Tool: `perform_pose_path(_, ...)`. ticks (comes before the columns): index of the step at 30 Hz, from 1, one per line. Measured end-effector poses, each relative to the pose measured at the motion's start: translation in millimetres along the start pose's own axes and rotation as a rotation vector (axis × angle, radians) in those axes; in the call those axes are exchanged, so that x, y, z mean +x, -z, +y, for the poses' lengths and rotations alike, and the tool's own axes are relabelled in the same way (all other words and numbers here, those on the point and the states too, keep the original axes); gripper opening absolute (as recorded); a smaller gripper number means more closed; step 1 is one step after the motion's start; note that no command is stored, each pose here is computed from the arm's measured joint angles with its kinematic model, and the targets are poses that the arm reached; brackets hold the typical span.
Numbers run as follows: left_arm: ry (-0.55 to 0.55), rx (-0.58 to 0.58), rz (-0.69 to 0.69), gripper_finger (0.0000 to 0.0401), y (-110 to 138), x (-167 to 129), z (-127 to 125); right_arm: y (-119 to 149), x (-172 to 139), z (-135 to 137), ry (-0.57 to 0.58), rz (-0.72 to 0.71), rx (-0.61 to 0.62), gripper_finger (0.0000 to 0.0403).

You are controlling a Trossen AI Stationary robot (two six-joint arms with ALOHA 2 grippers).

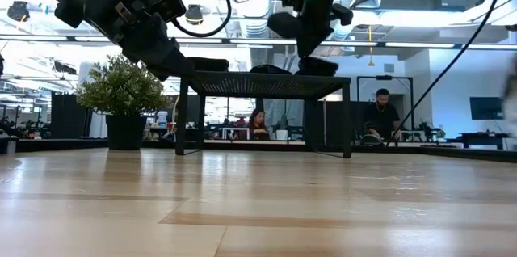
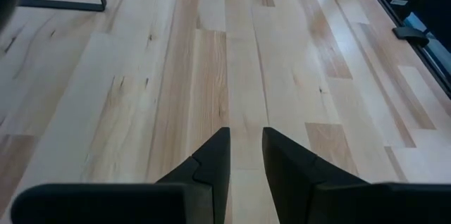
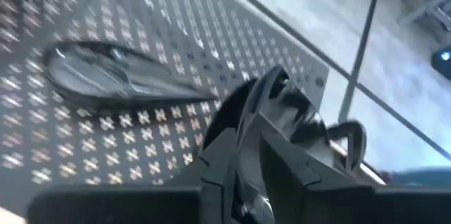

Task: Pick & Place Mini shaped plates
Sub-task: Stack the leaf shaped plate on top of the leaf shaped plates on the shelf, then return to Home Position

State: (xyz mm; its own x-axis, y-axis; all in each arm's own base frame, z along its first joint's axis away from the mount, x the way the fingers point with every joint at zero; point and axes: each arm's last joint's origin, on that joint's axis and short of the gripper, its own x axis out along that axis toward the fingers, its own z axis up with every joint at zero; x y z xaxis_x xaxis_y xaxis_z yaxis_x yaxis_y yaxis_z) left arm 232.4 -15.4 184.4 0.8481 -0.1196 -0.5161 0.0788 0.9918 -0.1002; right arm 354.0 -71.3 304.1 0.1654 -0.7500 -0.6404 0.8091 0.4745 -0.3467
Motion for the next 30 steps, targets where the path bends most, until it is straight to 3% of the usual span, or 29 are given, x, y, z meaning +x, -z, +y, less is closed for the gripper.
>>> perform_pose_path(7,0.001,0.001,-0.009,0.0085,-0.9,0.0,-0.1,-4.6,-17.9,3.4,-0.058,-0.036,-0.1,0.0075)
perform_pose_path(11,0.006,0.005,-0.063,0.0085,-7.6,-6.9,-1.5,-15.0,-43.5,4.8,-0.103,-0.09,-0.166,0.0075)
perform_pose_path(15,0.014,0.013,-0.184,0.0085,-22.1,-29.6,-4.0,-21.9,-87.3,3.8,-0.172,-0.174,-0.309,0.0075)
perform_pose_path(19,-0.02,0.047,-0.379,0.0085,-39.5,-70.1,-6.9,-15.6,-133.4,-18.9,-0.234,-0.256,-0.418,0.0075)
perform_pose_path(22,-0.078,0.127,-0.541,0.0085,-47.8,-106.8,-8.8,5.3,-159.2,-47.2,-0.234,-0.258,-0.431,0.0075)
perform_pose_path(24,-0.117,0.159,-0.603,0.0085,-46.4,-129.9,-9.4,26.9,-169.3,-67.4,-0.186,-0.282,-0.368,0.0075)
perform_pose_path(27,-0.182,0.163,-0.625,0.0085,-35.6,-152.3,-8.5,72.2,-166.9,-94.0,-0.111,-0.356,-0.274,0.0075)
perform_pose_path(30,-0.229,0.148,-0.644,0.0085,-15.5,-155.0,-5.7,121.8,-147.9,-104.0,-0.167,-0.396,-0.243,0.0075)
